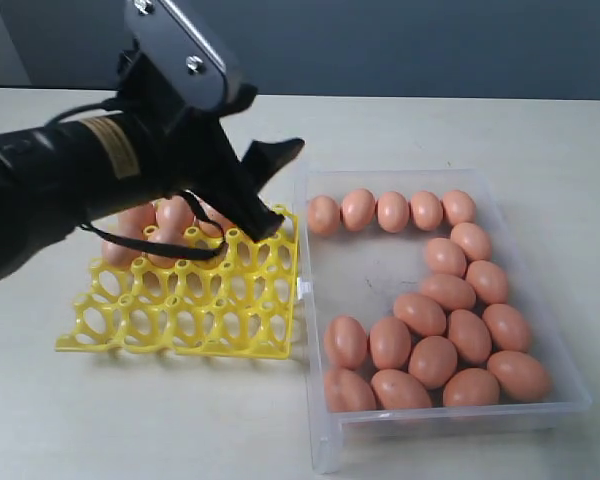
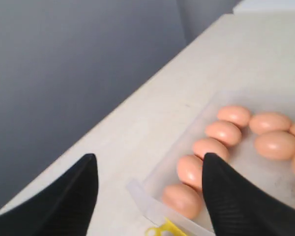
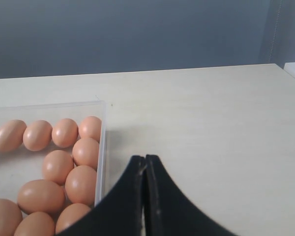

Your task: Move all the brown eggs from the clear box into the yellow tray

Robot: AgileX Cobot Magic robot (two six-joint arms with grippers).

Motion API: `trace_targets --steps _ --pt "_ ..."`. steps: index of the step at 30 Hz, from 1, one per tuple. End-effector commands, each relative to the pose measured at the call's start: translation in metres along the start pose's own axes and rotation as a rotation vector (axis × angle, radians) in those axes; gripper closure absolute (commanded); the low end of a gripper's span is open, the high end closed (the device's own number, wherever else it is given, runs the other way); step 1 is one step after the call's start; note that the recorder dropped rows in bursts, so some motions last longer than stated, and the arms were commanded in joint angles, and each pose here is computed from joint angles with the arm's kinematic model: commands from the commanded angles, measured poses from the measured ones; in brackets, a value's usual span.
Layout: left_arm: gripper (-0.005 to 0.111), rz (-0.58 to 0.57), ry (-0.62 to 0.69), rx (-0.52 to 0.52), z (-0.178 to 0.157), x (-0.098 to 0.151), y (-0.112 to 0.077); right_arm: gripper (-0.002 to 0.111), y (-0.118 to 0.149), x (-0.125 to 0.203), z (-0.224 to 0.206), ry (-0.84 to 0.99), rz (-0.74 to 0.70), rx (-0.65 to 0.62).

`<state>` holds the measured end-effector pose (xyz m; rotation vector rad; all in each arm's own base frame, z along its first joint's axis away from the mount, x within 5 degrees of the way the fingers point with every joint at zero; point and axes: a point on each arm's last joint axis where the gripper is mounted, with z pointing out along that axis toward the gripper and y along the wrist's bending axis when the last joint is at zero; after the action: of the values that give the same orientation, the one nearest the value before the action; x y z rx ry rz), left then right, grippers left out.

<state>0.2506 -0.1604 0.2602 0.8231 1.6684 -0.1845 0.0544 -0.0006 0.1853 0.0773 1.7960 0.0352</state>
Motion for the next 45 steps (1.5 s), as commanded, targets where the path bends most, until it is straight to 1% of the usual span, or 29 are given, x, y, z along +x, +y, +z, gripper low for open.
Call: trace_targets --steps 1,3,6,8,10,11,12,13,15,16,17,19,21,23,24,26,27,30,31,35,38,39,41,45 --pt "0.049 -0.034 0.093 0.079 0.031 0.013 -0.010 0.109 0.000 0.000 0.000 -0.009 -0.005 0.000" --pt "0.055 -0.051 0.214 0.078 0.046 0.016 -0.007 0.109 0.000 0.000 0.000 -0.009 -0.005 0.000" --pt "0.063 -0.051 0.372 0.068 0.064 0.013 0.000 0.109 0.000 0.000 0.000 -0.009 -0.005 0.000" --pt "0.062 -0.053 0.447 0.063 0.072 0.006 0.004 0.109 0.000 0.000 0.000 -0.009 -0.005 0.000" --pt "0.059 -0.064 0.517 0.073 0.079 -0.002 0.008 0.109 0.000 0.000 0.000 -0.009 -0.005 0.000" --pt "0.058 -0.069 0.555 0.107 0.083 -0.007 0.008 0.109 0.000 0.000 0.000 -0.009 -0.005 0.000" --pt "0.056 -0.091 0.605 0.224 0.090 -0.020 0.003 0.109 0.000 0.000 0.000 -0.009 -0.005 0.000" --pt "0.055 -0.121 0.625 0.306 0.094 -0.025 -0.001 0.109 0.000 0.000 0.000 -0.009 -0.005 0.000" --pt "0.055 -0.157 0.649 0.432 0.105 -0.030 -0.008 0.109 0.000 0.000 0.000 -0.009 -0.005 0.000" --pt "0.055 -0.172 0.661 0.464 0.112 -0.030 -0.010 0.109 0.000 0.000 0.000 -0.009 -0.005 0.000" --pt "0.055 -0.173 0.692 0.490 0.127 -0.026 -0.013 0.109 0.000 0.000 0.000 -0.009 -0.005 0.000" --pt "0.055 -0.137 0.736 0.493 0.144 -0.015 -0.014 0.109 0.000 0.000 0.000 -0.009 -0.005 0.000" --pt "0.055 -0.118 0.756 0.485 0.153 -0.006 -0.014 0.109 0.000 0.000 0.000 -0.009 -0.005 0.000" --pt "0.055 -0.118 0.748 0.467 0.162 -0.001 -0.015 0.109 0.000 0.000 0.000 -0.009 -0.005 0.000" --pt "0.055 -0.136 0.731 0.439 0.167 0.001 -0.014 0.109 0.000 0.000 0.000 -0.009 -0.005 0.000" --pt "0.055 -0.193 0.642 0.323 0.180 -0.002 -0.008 0.109 0.000 0.000 0.000 -0.009 -0.005 0.000" --pt "0.055 -0.222 0.620 0.301 0.183 -0.005 -0.006 0.109 0.000 0.000 0.000 -0.009 -0.005 0.000" --pt "0.055 -0.235 0.596 0.285 0.192 -0.006 -0.005 0.109 0.000 0.000 0.000 -0.009 -0.005 0.000" --pt "0.055 -0.259 0.606 0.288 0.194 -0.005 -0.006 0.109 0.000 0.000 0.000 -0.009 -0.005 0.000" --pt "0.055 -0.301 0.678 0.363 0.195 0.001 -0.017 0.109 0.000 0.000 0.000 -0.009 -0.005 0.000" --pt "0.055 -0.276 0.715 0.485 0.190 0.001 -0.032 0.109 0.000 0.000 0.000 -0.009 -0.005 0.000" --pt "0.055 -0.271 0.727 0.556 0.187 -0.001 -0.041 0.109 0.000 0.000 0.000 -0.009 -0.005 0.000" --pt "0.054 -0.243 0.722 0.606 0.185 -0.004 -0.050 0.109 0.000 0.000 0.000 -0.009 -0.005 0.000" --pt "0.047 -0.197 0.746 0.672 0.180 -0.007 -0.068 0.109 0.000 0.000 0.000 -0.009 -0.005 0.000"
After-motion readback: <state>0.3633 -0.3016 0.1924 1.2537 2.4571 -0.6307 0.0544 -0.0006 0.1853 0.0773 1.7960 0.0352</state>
